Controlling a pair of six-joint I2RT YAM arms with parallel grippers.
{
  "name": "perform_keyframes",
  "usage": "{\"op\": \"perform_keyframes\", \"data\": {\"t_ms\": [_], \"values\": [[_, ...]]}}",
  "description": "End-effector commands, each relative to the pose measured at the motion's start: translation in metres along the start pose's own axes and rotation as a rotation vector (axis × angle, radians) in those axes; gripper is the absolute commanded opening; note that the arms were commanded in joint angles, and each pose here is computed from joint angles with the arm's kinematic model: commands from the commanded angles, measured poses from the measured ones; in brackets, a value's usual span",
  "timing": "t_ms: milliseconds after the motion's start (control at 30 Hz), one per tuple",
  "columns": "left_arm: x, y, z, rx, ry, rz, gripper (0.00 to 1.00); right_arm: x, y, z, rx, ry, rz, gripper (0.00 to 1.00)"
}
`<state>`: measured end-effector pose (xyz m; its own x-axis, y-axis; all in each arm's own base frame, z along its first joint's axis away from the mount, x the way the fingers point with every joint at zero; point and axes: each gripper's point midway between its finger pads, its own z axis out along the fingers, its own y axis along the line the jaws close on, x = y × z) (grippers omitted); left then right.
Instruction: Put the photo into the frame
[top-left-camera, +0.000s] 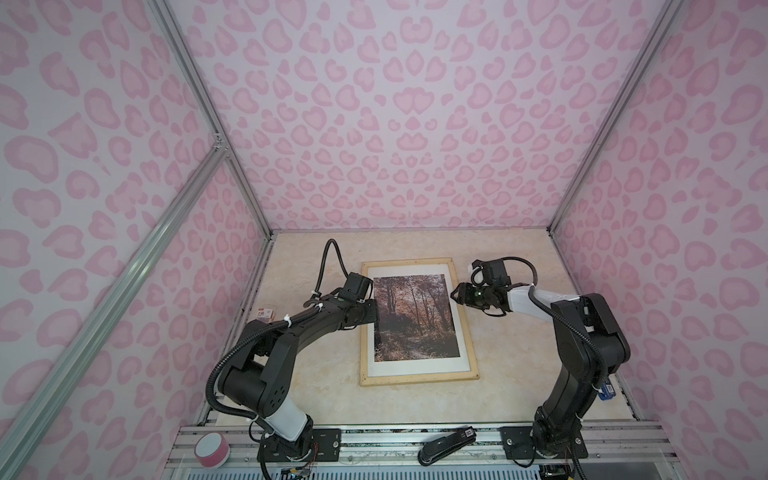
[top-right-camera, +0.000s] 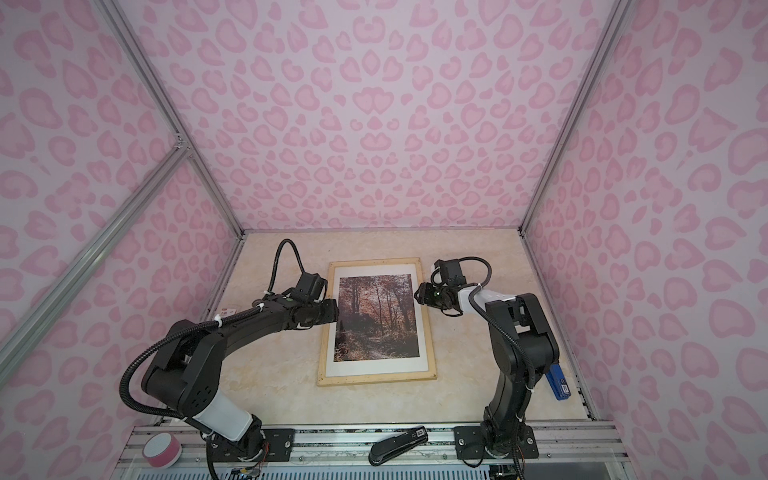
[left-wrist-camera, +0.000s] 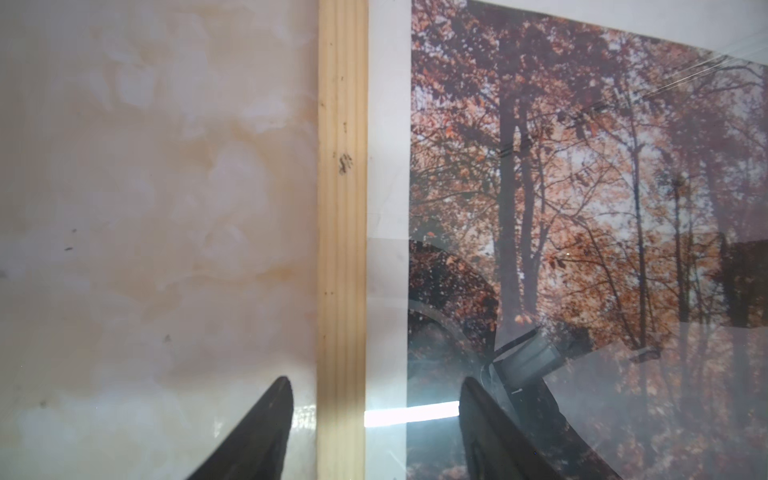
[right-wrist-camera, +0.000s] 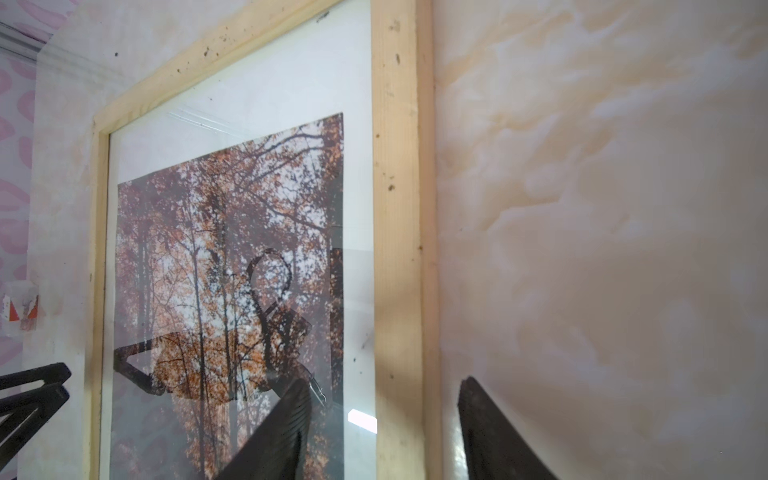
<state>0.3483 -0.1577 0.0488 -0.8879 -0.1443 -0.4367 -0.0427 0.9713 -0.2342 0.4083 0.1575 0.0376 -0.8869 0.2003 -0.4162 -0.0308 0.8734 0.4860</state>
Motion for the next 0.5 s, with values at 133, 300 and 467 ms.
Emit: {"op": "perform_keyframes", "data": {"t_ms": [133, 300, 467], "values": [[-0.002, -0.009, 0.006, 0.054, -0.002, 0.013, 0.66, 0.012, -0.001, 0.001, -0.016, 0.002, 0.033, 0.57], [0.001, -0.011, 0.010, 0.074, 0.014, 0.011, 0.65, 0.017, 0.002, 0.003, -0.027, 0.010, 0.036, 0.55], [0.004, -0.015, 0.010, 0.101, 0.020, 0.002, 0.65, 0.020, 0.007, 0.004, -0.042, 0.013, 0.034, 0.52]]}}
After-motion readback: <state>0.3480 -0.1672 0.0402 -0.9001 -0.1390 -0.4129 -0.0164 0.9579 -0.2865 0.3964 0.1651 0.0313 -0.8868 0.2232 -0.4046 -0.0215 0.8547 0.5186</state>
